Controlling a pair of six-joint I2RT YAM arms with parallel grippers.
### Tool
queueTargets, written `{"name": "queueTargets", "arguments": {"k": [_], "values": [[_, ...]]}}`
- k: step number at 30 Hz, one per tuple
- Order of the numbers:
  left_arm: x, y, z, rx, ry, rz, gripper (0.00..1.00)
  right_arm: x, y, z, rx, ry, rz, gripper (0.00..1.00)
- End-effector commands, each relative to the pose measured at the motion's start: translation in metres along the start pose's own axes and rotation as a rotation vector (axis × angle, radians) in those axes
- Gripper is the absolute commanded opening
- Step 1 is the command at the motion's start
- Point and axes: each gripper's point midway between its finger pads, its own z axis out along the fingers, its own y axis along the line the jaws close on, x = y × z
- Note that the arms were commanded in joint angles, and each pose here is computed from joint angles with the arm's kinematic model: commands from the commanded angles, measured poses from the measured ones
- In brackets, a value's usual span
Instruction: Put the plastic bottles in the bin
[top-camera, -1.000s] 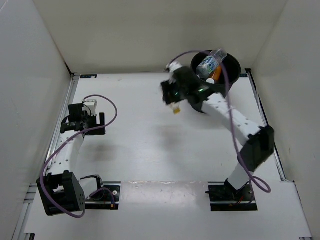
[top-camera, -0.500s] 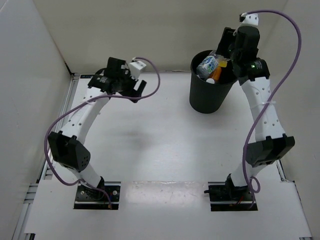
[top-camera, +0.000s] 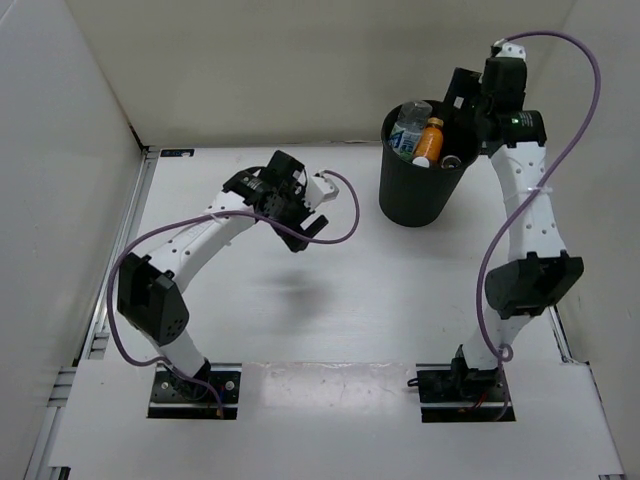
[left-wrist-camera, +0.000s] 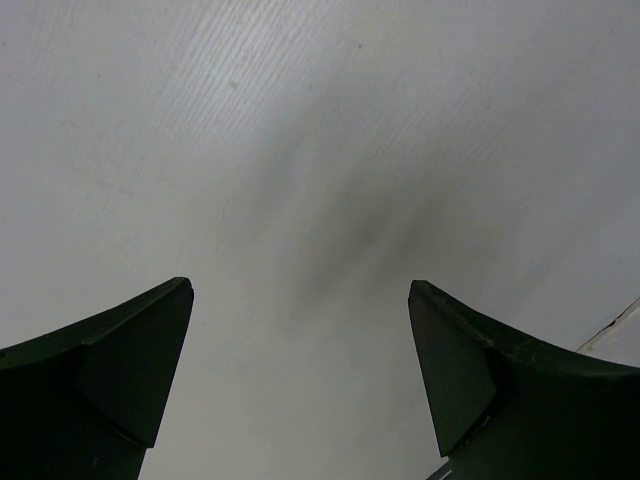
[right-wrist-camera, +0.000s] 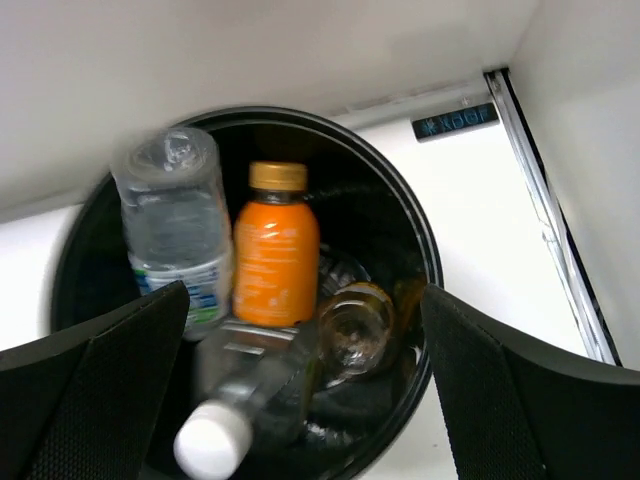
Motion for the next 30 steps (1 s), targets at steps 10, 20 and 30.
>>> {"name": "queueTargets", "arguments": {"k": [10,20,30], "values": [[0.105,0.056,-0.020,-0.177,0.026,-0.328,1.00,0.038,-0.040,-0.161,-0.087,-0.109,0.058,1.00],[0.173,0.066,-0.036,-0.194,-0.002,-0.632,1.00,0.256,-0.082,-0.170,0.075,0.162,0.427,1.00],[0.172,0.067,-0.039,-0.156,-0.042,-0.702,1.00,0.302,-0.086,-0.176,0.074,0.179,0.519,1.00]]}}
